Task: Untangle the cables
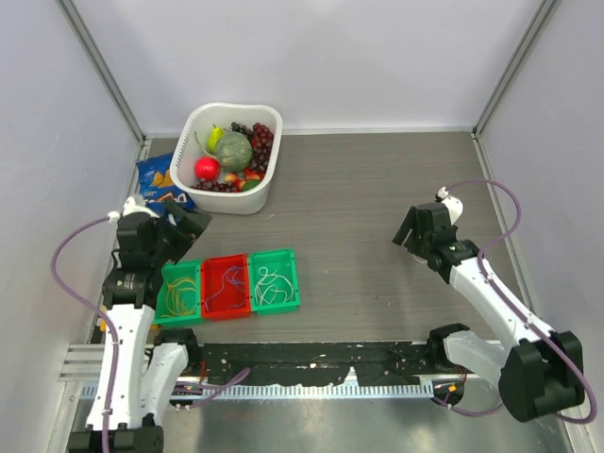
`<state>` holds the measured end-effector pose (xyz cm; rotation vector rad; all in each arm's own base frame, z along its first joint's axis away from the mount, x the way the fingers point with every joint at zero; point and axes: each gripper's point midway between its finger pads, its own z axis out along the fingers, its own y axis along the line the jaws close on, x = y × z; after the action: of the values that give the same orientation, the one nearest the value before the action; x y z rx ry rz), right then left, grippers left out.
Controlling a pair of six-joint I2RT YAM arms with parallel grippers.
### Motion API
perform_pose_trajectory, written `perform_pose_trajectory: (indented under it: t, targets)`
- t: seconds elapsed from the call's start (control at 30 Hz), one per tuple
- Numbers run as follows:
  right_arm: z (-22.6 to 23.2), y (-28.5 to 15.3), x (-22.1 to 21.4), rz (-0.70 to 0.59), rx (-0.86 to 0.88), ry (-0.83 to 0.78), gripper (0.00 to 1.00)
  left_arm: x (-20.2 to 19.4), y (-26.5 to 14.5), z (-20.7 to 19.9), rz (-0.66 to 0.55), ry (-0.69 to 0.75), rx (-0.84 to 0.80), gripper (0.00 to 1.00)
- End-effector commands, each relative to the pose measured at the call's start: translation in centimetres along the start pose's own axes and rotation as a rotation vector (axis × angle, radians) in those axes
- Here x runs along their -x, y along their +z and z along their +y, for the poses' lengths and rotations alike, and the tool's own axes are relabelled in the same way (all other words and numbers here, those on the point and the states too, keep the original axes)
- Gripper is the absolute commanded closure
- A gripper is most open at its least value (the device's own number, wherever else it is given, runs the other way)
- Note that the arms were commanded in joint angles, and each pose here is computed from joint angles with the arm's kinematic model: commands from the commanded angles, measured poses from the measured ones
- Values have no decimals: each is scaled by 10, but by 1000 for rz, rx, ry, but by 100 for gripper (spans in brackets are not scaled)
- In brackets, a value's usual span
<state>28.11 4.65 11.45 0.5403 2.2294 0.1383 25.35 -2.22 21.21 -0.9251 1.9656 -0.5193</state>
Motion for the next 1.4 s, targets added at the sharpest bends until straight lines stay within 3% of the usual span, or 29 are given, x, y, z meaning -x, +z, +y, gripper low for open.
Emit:
perform_pose_trajectory:
  t: [0.0, 0.17, 0.3, 0.53, 0.7, 0.87, 0.97, 1.07, 1.23, 1.37]
  targets:
    - [-7, 7, 37, -104, -114, 77, 23, -44, -31, -108, 192, 185, -533, 9]
    - [-75, 25, 66, -171, -314, 273, 23, -103, -63, -156, 382, 319, -748, 8]
    - [-86, 48, 62, -80, -257, 321, 25, -151, -76, -170, 487, 423, -841, 7]
    - [-26, 71, 35, 56, 58, 161, 33, -225, -100, -184, 670, 571, -966, 10]
    - [40, 69, -22, 203, 201, -43, 43, -251, -111, -188, 727, 643, -1005, 13]
    - [90, 34, -83, 305, 359, -148, 62, -259, -110, -183, 745, 653, -994, 14]
    - [116, 2, -100, 331, 475, -156, 63, -259, -104, -180, 729, 665, -969, 15]
    - [136, -33, -103, 342, 608, -170, 58, -260, -89, -175, 699, 683, -912, 16]
    - [105, -27, -65, 174, 405, -191, 25, -276, -49, -164, 698, 700, -729, 9]
    - [98, -19, -66, 189, 359, -197, 24, -300, -21, -161, 759, 715, -614, 13]
